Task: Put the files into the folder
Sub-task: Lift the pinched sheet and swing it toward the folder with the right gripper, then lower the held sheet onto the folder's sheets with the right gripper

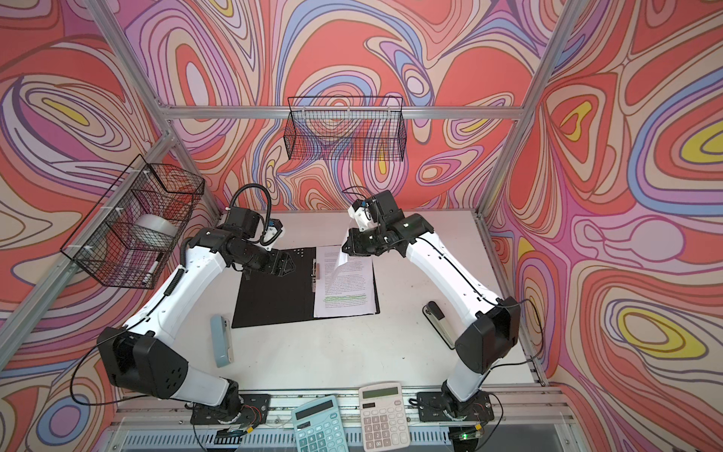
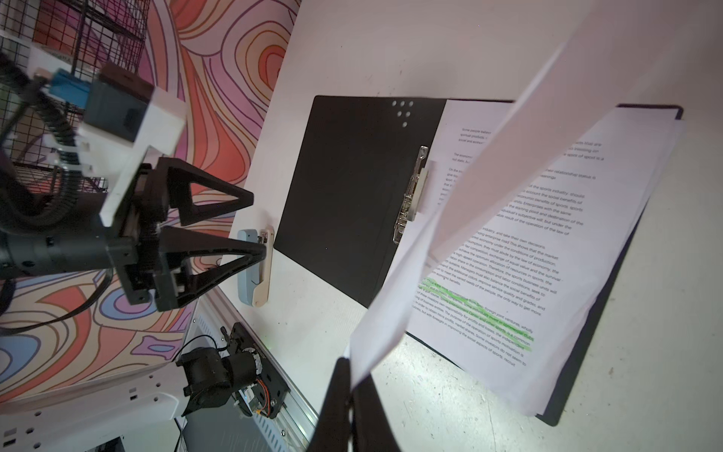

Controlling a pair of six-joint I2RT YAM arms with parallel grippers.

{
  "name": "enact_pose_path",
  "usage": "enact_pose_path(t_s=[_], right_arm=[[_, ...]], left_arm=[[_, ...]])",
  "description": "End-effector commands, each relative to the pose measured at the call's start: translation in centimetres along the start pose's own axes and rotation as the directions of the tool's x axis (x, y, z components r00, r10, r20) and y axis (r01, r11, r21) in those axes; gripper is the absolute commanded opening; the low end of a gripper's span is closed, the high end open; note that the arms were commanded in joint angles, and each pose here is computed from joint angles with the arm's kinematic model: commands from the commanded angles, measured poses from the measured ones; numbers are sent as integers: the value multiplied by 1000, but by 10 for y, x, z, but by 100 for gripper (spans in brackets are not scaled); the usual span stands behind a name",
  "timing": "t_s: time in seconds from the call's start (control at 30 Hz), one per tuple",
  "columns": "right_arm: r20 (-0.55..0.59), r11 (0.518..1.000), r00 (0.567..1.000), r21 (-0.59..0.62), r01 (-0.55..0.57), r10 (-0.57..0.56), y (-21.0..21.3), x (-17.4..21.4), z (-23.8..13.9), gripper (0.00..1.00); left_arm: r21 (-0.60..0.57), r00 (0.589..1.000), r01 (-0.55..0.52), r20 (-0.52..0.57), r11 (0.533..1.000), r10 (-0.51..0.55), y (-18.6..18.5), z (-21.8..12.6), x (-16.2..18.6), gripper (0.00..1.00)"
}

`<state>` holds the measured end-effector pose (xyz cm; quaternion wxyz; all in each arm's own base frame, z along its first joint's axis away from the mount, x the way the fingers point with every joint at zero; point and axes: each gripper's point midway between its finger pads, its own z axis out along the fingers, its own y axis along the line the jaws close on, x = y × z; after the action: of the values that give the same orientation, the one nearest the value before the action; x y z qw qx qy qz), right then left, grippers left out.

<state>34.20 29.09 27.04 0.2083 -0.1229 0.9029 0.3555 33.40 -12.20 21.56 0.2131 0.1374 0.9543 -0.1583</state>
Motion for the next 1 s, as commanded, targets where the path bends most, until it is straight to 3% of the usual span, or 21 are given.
enact_pose_path(t_s=[0.0,0.47,0.97], right_arm=[[73,999,997,-49,12,-8,11,-7,-9,3],[-36,988,993,112,-106,110,-54,46,29,3],[-95,930,978,339,-142,184,-112,80,46,4]], left_arm=[[12,1000,5,23,1000,-5,-4,-10,0,79],[26,1000,5,20,1000,-6,-5,-8,2,79],[36,1000,8,12,999,-8,-7,-6,2,79]])
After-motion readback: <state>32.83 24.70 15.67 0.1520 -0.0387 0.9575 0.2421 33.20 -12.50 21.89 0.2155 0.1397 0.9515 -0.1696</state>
